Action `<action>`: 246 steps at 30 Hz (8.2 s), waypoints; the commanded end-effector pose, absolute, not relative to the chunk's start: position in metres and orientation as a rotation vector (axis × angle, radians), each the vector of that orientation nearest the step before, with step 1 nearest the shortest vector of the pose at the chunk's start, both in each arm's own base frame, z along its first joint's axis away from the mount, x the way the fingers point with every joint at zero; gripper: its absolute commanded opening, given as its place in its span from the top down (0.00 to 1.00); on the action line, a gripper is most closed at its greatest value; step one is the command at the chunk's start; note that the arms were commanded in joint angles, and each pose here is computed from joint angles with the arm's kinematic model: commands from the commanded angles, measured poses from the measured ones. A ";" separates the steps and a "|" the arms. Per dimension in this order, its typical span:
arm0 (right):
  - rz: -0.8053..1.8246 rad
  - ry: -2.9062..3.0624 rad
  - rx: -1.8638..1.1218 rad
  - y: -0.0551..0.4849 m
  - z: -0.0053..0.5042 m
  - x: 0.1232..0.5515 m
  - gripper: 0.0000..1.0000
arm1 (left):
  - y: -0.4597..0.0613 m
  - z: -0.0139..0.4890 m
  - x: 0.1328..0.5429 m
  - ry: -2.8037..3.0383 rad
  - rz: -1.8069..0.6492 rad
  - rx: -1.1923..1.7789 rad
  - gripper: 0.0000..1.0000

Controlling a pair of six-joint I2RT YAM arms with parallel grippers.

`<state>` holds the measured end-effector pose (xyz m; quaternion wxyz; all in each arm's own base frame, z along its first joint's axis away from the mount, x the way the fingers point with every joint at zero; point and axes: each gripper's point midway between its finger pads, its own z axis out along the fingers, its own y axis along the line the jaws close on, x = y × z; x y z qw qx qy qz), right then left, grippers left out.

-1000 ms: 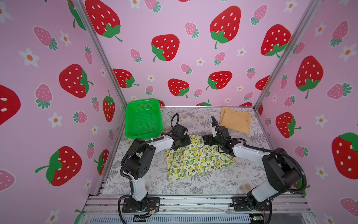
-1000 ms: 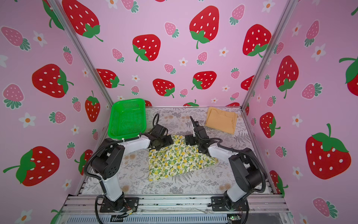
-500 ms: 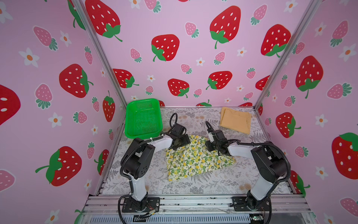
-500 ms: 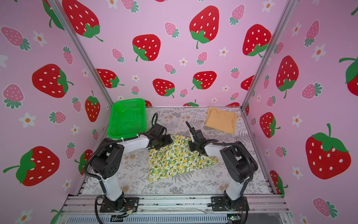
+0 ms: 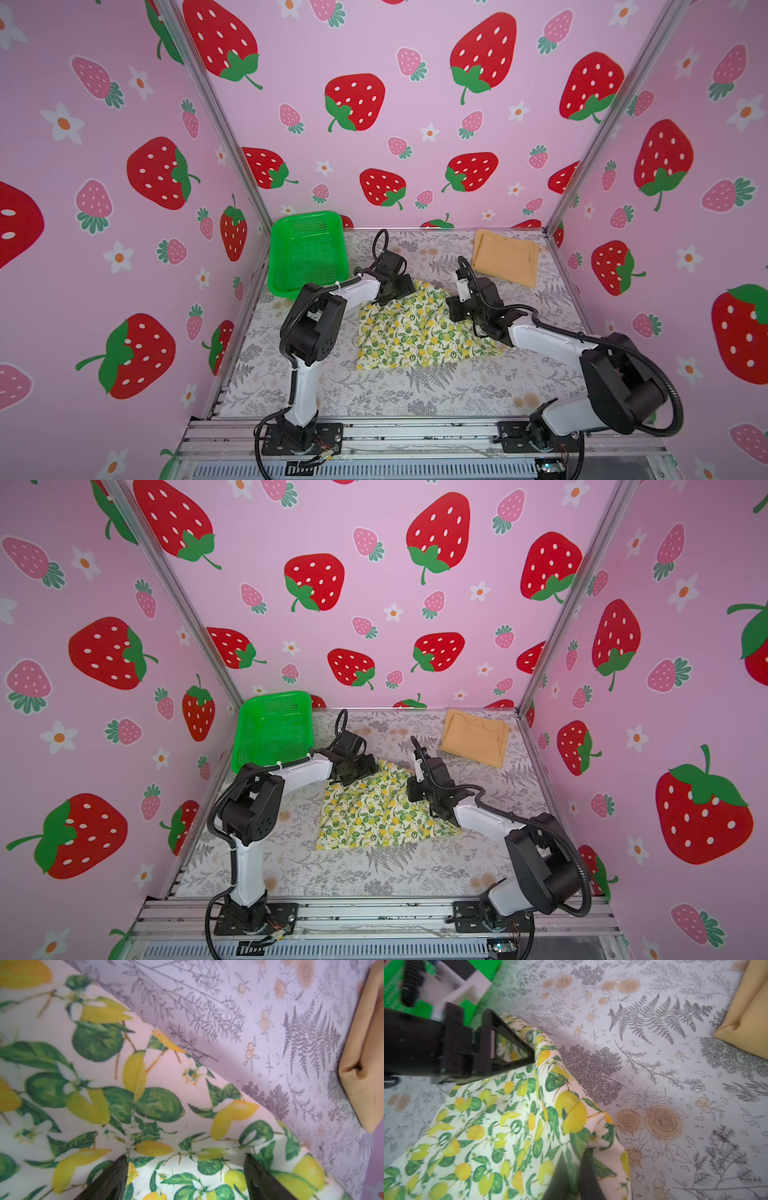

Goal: Fold and stack skirts
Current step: Flatten out the skirt at the center of the table, then rotate the skirt at the center of the table, then turn over the skirt at the center of the table.

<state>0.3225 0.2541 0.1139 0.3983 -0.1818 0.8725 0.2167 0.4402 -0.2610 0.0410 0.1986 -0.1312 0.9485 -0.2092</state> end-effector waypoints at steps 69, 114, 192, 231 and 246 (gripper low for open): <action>0.808 2.337 -0.326 0.289 0.087 0.283 0.87 | -0.221 0.034 0.370 2.690 -0.693 -0.449 0.12; 0.317 2.520 -0.265 0.209 0.040 0.285 1.00 | -0.186 0.017 0.362 2.774 -0.467 -0.432 0.12; 0.431 2.045 -0.442 0.285 0.180 0.261 0.00 | -0.288 0.113 0.462 2.662 -0.655 -0.143 0.01; 0.367 2.004 -1.075 0.325 0.106 0.177 0.00 | -0.078 0.044 0.265 2.546 -0.536 -0.900 0.02; 0.343 1.996 -1.120 0.339 0.103 0.168 0.00 | -0.078 0.021 0.269 2.607 -0.571 -0.901 0.38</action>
